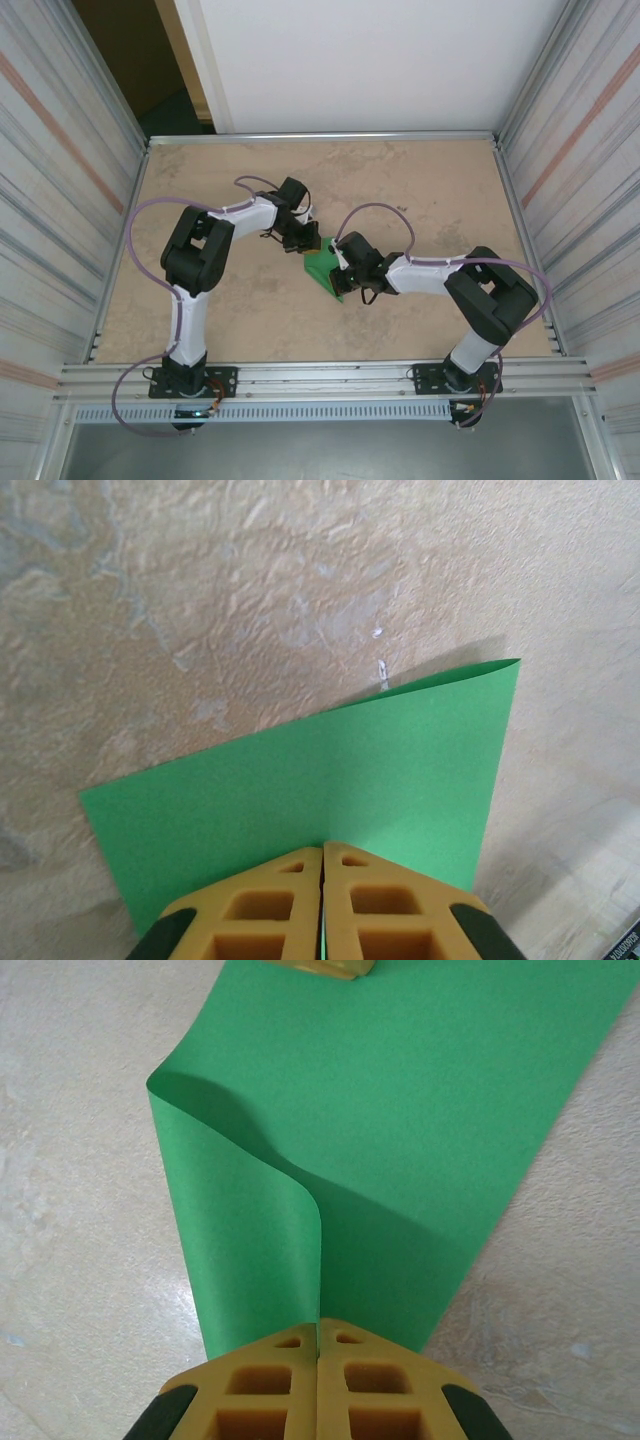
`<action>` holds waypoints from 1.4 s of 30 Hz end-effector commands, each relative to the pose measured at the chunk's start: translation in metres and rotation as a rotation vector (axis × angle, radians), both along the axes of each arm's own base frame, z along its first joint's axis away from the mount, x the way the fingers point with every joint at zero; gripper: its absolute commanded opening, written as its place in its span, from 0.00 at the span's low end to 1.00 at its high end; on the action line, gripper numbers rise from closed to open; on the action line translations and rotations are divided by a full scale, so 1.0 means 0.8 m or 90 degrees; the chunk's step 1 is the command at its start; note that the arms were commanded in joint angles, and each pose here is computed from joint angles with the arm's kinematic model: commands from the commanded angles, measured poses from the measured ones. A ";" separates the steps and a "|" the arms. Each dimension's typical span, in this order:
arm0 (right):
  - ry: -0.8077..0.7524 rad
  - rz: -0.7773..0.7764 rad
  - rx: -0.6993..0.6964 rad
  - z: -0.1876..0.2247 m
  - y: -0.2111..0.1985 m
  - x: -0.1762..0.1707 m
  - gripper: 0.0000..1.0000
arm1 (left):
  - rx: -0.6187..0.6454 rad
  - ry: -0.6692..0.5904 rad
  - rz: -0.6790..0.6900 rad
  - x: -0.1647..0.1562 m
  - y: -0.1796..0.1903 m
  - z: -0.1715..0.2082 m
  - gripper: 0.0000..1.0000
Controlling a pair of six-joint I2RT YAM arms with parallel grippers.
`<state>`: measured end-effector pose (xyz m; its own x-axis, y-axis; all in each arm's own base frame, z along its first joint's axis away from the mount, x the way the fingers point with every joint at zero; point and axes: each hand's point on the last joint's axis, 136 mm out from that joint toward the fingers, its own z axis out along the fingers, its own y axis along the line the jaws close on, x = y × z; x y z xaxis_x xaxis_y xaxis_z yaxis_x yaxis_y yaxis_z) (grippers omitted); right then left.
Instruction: Fold a paper plane with a square sheet of paper (pick it up from the middle)
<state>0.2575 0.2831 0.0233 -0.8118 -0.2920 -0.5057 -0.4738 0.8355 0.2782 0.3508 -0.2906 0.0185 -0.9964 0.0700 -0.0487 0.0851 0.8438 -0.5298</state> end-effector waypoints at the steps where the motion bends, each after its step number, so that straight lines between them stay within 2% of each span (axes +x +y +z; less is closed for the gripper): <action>1: 0.006 -0.021 -0.008 0.000 -0.002 0.008 0.00 | 0.044 0.041 -0.009 -0.017 0.013 -0.034 0.09; 16: 0.014 -0.024 -0.020 -0.007 -0.004 0.007 0.00 | 0.040 0.039 -0.009 -0.017 0.012 -0.031 0.09; 23: 0.024 -0.024 -0.025 -0.012 -0.005 0.005 0.00 | 0.021 0.020 0.006 -0.005 0.008 -0.007 0.11; 31: 0.049 -0.041 -0.004 -0.016 -0.006 0.002 0.00 | -0.081 -0.061 0.101 0.023 0.019 0.079 0.24; 36: 0.064 -0.051 0.017 -0.012 -0.004 0.003 0.00 | -0.144 -0.064 0.145 0.005 0.031 0.095 0.30; 42: 0.073 -0.051 0.026 -0.010 -0.001 0.002 0.00 | -0.219 -0.044 0.167 -0.033 0.020 0.097 0.31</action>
